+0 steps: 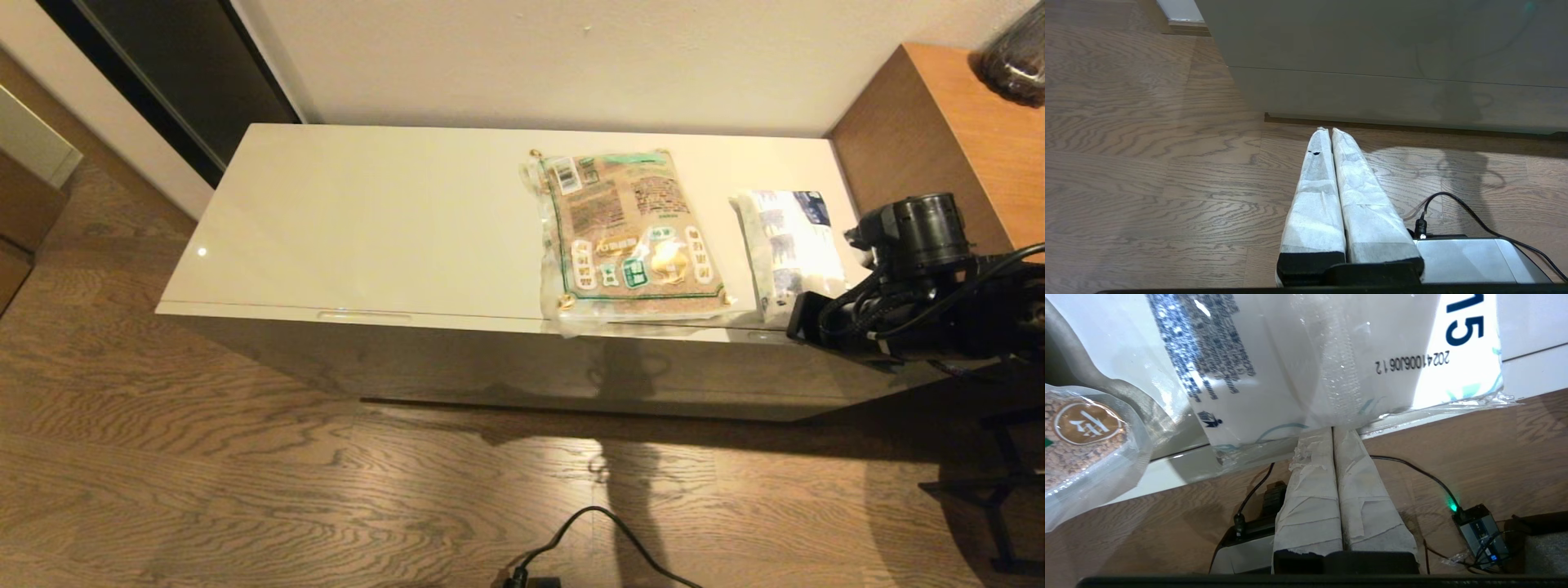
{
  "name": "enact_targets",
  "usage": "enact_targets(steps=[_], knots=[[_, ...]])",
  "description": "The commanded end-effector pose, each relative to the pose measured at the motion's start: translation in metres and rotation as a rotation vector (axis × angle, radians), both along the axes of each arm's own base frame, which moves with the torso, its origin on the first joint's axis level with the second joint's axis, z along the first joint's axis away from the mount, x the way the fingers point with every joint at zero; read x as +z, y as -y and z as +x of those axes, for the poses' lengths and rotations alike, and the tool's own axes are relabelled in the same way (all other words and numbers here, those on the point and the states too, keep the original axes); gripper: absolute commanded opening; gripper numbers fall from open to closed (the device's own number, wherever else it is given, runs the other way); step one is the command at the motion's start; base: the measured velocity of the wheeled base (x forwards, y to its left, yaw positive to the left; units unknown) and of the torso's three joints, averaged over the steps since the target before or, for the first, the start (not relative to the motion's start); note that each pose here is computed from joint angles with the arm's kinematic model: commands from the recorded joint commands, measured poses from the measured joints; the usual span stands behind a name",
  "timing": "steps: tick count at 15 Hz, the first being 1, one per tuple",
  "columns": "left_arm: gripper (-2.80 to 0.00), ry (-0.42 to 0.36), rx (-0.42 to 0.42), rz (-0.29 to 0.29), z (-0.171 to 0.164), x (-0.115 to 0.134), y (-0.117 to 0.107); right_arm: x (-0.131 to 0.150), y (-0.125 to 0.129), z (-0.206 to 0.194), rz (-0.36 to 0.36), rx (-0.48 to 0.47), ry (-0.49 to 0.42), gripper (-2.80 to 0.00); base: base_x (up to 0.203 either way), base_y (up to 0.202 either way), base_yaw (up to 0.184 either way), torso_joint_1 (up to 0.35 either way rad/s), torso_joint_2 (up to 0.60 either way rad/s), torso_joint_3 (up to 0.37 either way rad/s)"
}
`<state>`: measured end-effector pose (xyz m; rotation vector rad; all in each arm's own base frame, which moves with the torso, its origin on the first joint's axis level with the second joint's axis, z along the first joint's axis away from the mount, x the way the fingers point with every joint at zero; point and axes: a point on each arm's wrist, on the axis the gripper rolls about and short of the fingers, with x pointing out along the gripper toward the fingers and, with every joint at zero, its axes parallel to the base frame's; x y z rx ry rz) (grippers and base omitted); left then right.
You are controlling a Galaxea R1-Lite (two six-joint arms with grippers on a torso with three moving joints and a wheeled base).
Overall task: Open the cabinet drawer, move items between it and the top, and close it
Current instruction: Open the drawer
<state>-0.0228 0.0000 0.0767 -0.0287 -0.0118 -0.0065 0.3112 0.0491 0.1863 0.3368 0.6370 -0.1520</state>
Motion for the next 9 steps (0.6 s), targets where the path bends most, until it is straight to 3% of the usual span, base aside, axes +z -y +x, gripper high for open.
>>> enact_targets(steps=[1, 9], knots=[[-2.80, 0.000, -0.001, 0.000, 0.000, 0.000, 0.000, -0.003, -0.002, 0.003, 0.002, 0.004, -0.006, -2.80, 0.000, 0.000, 0.000, 0.000, 0.00, 0.000], [-2.80, 0.000, -0.001, 0.000, 0.000, 0.000, 0.000, -0.068, -0.006, -0.033, 0.063, 0.005, -0.304, -2.80, 0.000, 0.000, 0.000, 0.000, 0.00, 0.000]])
